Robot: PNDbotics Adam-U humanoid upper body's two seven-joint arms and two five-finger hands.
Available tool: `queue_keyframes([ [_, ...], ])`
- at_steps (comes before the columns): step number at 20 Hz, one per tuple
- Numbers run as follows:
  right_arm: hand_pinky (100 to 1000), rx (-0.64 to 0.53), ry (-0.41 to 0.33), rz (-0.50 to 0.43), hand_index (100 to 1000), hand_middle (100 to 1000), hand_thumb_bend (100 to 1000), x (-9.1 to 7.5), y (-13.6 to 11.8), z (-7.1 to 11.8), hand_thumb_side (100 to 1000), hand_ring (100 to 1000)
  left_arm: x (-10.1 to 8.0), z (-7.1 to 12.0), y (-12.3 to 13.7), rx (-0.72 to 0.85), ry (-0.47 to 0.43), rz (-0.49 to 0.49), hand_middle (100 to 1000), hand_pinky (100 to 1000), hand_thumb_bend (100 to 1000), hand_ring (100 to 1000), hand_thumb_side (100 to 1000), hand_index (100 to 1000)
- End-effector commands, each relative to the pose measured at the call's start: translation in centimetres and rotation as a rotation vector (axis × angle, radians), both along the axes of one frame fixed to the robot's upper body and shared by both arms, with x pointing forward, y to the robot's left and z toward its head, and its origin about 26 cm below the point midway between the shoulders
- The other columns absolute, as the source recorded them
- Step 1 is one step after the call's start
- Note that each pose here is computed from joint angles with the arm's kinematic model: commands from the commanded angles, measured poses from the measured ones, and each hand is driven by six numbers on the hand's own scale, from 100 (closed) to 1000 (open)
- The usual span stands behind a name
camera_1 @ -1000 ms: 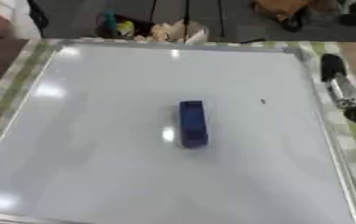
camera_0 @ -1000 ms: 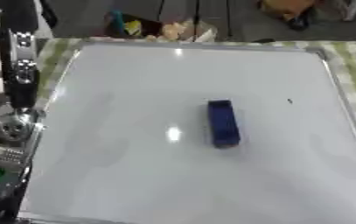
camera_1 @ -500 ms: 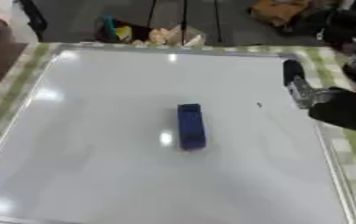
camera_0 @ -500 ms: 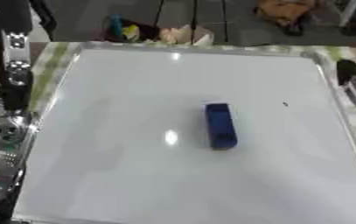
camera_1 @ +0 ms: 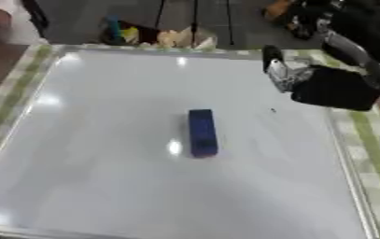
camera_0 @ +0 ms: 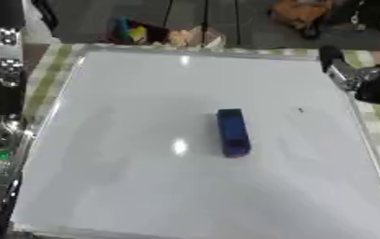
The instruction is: Wipe the whiteboard clean with a brush.
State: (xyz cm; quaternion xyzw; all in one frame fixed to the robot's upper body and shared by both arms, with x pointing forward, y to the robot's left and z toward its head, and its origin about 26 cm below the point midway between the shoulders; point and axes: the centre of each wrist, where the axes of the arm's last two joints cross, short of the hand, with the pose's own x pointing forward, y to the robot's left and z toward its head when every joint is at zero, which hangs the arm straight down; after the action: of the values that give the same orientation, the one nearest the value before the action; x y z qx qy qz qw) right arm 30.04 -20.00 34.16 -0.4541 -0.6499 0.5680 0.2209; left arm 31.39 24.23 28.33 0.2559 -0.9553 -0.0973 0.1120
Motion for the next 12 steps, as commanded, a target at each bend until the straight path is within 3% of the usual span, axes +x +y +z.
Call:
queue_keyframes([
  [1, 820, -0.022, 0.02, 0.02, 893, 851, 238, -0.6, 0.6, 1.0, 1000, 874, -0.4, 0.8, -0.3, 0.008, -0.027, -0.018, 919, 871, 284, 919, 1000, 979],
  [8, 835, -0.047, 0.171, 0.048, 912, 856, 321, 0.3, 1.5, 1.2, 1000, 890, -0.4, 0.8, -0.4, 0.008, -0.025, -0.028, 919, 871, 281, 919, 1000, 979],
  [12, 835, -0.056, 0.2, 0.05, 912, 856, 321, 0.6, 1.6, 1.3, 1000, 890, -0.4, 0.8, -0.4, 0.009, -0.026, -0.029, 919, 871, 281, 919, 1000, 979],
])
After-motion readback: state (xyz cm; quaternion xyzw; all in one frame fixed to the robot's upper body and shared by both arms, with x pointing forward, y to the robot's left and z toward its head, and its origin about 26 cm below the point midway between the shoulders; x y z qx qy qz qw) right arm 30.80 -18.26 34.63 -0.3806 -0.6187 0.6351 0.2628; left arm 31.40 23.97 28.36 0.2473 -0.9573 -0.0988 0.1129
